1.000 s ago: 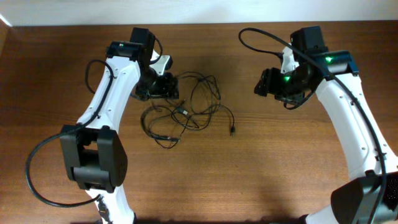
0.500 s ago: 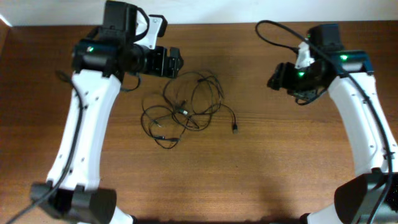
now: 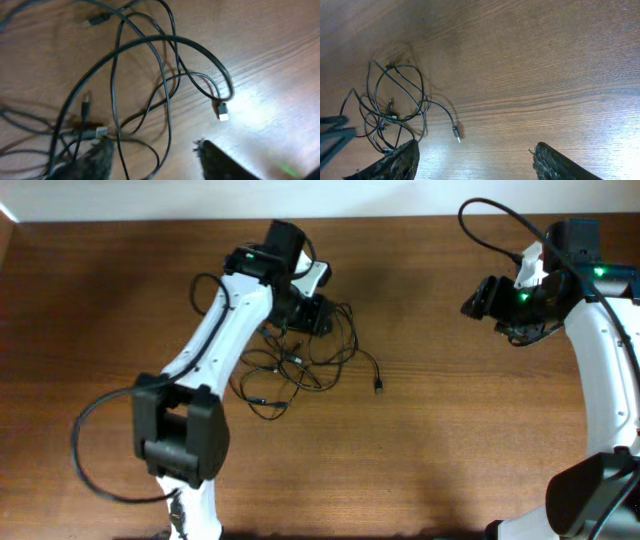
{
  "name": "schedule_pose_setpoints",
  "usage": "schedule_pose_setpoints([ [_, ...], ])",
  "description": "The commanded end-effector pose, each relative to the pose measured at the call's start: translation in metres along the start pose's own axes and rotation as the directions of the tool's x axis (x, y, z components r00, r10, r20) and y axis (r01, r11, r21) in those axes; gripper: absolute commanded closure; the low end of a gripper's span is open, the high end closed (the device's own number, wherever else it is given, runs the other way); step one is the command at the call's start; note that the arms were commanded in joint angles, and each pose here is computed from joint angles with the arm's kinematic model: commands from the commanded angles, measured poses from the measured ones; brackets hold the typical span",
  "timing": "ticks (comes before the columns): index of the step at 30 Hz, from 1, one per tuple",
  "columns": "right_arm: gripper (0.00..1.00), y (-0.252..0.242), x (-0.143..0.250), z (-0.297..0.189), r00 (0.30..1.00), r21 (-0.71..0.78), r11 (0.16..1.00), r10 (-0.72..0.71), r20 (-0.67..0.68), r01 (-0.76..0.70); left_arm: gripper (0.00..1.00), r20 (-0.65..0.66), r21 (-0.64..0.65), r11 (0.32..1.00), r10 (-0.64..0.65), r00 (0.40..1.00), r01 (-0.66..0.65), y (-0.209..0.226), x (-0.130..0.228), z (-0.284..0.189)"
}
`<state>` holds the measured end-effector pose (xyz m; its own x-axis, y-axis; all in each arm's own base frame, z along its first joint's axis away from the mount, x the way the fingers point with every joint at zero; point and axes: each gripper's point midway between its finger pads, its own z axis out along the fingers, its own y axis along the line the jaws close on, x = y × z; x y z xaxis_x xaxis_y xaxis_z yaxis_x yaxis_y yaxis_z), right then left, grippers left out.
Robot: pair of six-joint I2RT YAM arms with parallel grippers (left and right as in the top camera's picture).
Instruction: Untangle cables
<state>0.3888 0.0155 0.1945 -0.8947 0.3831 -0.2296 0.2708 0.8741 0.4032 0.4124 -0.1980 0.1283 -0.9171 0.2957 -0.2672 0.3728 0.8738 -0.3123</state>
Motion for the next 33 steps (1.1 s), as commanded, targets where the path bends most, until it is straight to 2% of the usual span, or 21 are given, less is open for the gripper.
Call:
schedule_pose_setpoints([
  [1, 0.26, -0.003, -0.001, -0.001, 1.0, 0.015, 1.0, -0.011, 0.003, 0.01, 0.48, -0.044, 0.009, 1.0, -0.008, 0.999, 0.009, 0.006, 0.002, 0.033],
  [10, 0.26, -0.006, 0.008, -0.001, 0.999, 0.025, 1.0, 0.003, -0.032, -0.002, 0.48, -0.02, -0.006, 1.0, 0.003, 1.0, -0.003, 0.007, -0.007, 0.05],
  [13, 0.26, -0.006, 0.009, -0.001, 0.999, 0.027, 1.0, 0.005, -0.037, -0.004, 0.4, -0.032, -0.213, 0.977, 0.029, 0.999, -0.035, 0.033, -0.001, 0.06],
  [18, 0.26, -0.007, 0.009, -0.001, 0.999, 0.031, 1.0, 0.005, -0.037, -0.003, 0.41, -0.057, -0.23, 0.973, 0.02, 0.998, -0.032, 0.045, 0.003, 0.088],
  [19, 0.25, -0.008, 0.009, -0.001, 0.999, 0.04, 0.999, 0.004, -0.034, -0.003, 0.45, -0.068, -0.23, 0.973, 0.016, 0.998, -0.031, 0.047, 0.005, 0.092],
  [22, 0.25, -0.009, 0.008, -0.001, 0.999, 0.045, 0.999, 0.005, -0.033, -0.003, 0.97, -0.071, -0.176, 0.984, 0.017, 0.997, -0.029, 0.036, 0.006, 0.095],
  [23, 0.25, -0.009, 0.009, -0.001, 0.999, 0.045, 0.999, 0.005, -0.034, -0.004, 1.0, -0.066, -0.1, 0.995, 0.016, 0.998, -0.022, 0.023, 0.004, 0.092],
  [26, 0.24, -0.01, 0.011, -0.001, 0.999, 0.049, 0.999, 0.009, -0.043, -0.007, 1.0, 0.007, 0.067, 0.997, 0.044, 0.999, -0.044, -0.017, -0.016, 0.041],
  [27, 0.24, -0.01, 0.012, -0.002, 0.999, 0.05, 0.999, 0.01, -0.047, -0.008, 1.0, 0.096, 0.129, 0.988, 0.077, 0.992, -0.089, -0.043, -0.026, -0.022],
  [28, 0.24, -0.01, 0.012, -0.002, 0.999, 0.05, 0.999, 0.01, -0.048, -0.008, 1.0, 0.15, 0.124, 0.986, 0.091, 0.984, -0.11, -0.055, -0.024, -0.063],
  [30, 0.24, -0.01, 0.012, -0.002, 0.999, 0.049, 0.999, 0.01, -0.047, -0.008, 1.0, 0.231, 0.118, 0.982, 0.117, 0.966, -0.147, -0.072, -0.014, -0.116],
  [32, 0.24, -0.01, 0.012, -0.002, 0.999, 0.049, 0.999, 0.01, -0.047, -0.008, 1.0, 0.354, 0.096, 0.977, 0.143, 0.924, -0.188, -0.085, -0.005, -0.176],
  [33, 0.24, -0.01, 0.012, -0.002, 0.999, 0.049, 0.999, 0.01, -0.048, -0.008, 1.0, 0.388, 0.088, 0.976, 0.151, 0.909, -0.2, -0.088, -0.002, -0.191],
])
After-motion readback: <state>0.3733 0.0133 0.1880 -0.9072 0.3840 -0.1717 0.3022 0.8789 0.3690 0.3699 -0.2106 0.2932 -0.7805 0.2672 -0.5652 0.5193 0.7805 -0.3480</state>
